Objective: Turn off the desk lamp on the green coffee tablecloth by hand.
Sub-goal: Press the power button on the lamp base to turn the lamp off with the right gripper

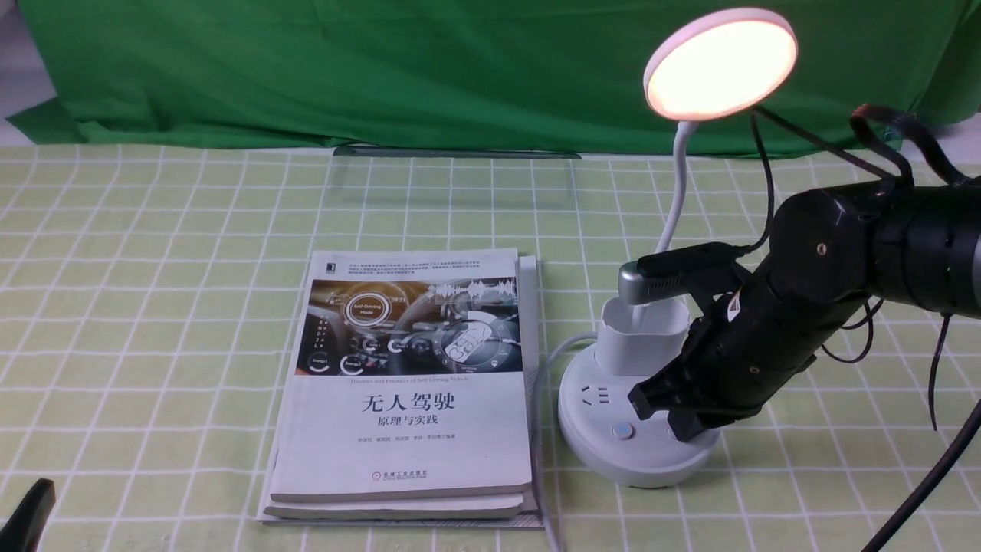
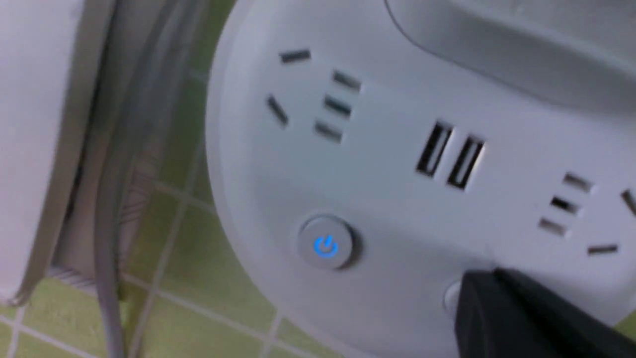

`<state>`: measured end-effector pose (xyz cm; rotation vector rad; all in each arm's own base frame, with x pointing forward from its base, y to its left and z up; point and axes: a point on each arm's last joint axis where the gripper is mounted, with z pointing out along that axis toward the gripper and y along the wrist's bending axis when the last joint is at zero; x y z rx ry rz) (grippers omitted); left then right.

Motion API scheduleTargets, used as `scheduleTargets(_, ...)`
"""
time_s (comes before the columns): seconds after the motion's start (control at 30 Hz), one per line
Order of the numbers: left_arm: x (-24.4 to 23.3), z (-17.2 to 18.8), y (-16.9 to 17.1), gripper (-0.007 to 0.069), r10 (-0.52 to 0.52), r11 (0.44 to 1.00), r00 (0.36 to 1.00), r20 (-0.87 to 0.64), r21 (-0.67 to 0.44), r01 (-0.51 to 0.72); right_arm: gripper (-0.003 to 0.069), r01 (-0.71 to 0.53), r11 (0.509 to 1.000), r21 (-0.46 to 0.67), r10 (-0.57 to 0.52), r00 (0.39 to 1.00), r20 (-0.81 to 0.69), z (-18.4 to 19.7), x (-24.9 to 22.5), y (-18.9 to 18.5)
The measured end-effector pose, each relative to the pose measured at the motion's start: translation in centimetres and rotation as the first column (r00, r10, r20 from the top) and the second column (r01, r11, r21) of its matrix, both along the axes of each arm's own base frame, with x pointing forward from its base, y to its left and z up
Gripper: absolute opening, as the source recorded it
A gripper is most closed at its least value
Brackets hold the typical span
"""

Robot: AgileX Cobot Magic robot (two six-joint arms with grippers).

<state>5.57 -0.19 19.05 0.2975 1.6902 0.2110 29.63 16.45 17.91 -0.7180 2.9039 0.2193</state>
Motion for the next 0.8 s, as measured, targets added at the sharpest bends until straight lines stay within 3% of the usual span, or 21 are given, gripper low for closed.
scheduleTargets(0.8, 0.00, 0.00, 0.00, 0.0243, 0.000, 1.000, 1.000, 0.000, 0.000, 0.000, 0.0047, -0.026, 0.999, -0.028, 0.025, 0.999, -0.027, 0.78, 0.40, 0.11)
